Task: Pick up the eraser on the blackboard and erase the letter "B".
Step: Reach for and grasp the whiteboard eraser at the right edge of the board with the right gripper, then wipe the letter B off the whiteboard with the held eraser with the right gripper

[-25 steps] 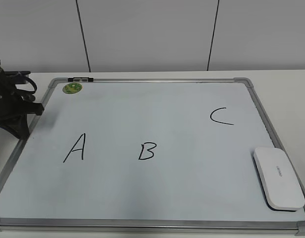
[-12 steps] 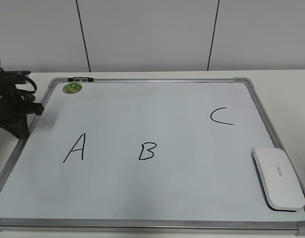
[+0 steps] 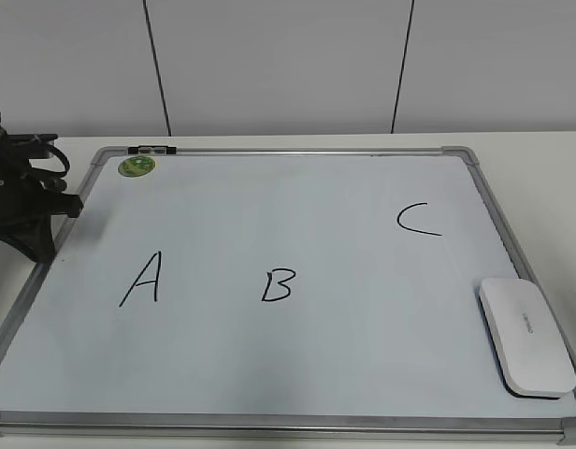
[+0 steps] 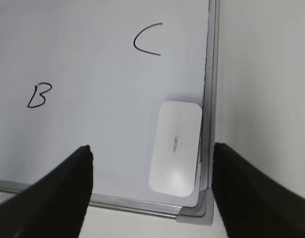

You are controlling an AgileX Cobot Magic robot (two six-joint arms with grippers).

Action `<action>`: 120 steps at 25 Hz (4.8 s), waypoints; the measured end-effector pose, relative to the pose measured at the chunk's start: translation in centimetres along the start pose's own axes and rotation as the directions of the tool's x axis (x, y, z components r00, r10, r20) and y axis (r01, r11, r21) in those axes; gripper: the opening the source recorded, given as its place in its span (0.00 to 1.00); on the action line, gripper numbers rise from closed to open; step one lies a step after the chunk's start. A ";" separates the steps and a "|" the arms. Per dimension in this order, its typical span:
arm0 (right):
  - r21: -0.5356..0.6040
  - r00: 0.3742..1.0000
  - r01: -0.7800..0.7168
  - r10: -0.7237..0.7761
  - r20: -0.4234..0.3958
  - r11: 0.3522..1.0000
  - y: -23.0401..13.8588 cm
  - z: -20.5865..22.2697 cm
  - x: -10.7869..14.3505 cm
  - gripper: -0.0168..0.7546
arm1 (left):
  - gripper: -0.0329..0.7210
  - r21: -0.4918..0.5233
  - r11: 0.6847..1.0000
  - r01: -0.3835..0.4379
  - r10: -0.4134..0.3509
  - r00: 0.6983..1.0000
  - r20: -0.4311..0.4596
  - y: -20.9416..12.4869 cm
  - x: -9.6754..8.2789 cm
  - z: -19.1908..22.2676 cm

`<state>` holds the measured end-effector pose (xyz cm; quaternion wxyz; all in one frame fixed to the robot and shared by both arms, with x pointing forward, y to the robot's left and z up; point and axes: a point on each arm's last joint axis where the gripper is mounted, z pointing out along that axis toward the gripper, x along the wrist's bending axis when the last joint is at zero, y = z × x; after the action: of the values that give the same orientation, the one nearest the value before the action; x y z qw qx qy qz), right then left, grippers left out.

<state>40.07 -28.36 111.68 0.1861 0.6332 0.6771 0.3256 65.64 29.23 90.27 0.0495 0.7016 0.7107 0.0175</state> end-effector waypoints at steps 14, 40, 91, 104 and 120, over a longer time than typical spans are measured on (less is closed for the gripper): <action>0.418 0.998 -0.031 0.052 -0.037 0.908 -0.4 10.3 -1.5 0.74 | 0.07 0.000 1.000 0.000 0.000 1.000 0.000 0.0 0.0 0.0; 0.593 0.973 -0.183 0.058 0.225 0.784 0.6 19.7 -1.6 0.83 | 0.08 0.000 1.000 0.003 -0.003 1.000 0.004 0.0 0.0 0.0; 0.674 0.962 -0.180 -0.014 0.272 0.717 -2.4 24.8 -0.5 0.69 | 0.10 0.001 1.000 0.024 -0.024 0.999 0.032 0.0 -0.3 0.0; 0.679 0.987 -0.095 -0.018 0.157 0.728 4.4 24.7 1.7 0.69 | 0.10 0.002 1.000 0.027 -0.027 0.999 0.036 0.0 -0.3 0.0; 0.665 0.970 0.211 -0.235 -0.055 0.716 5.6 32.7 14.3 0.69 | 0.11 0.006 1.000 0.030 -0.030 0.999 0.039 0.0 -0.4 0.0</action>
<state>64.07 -7.75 94.26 -0.0031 0.5769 0.8164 0.0267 65.59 28.87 90.30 0.0618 0.6913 0.7200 0.0008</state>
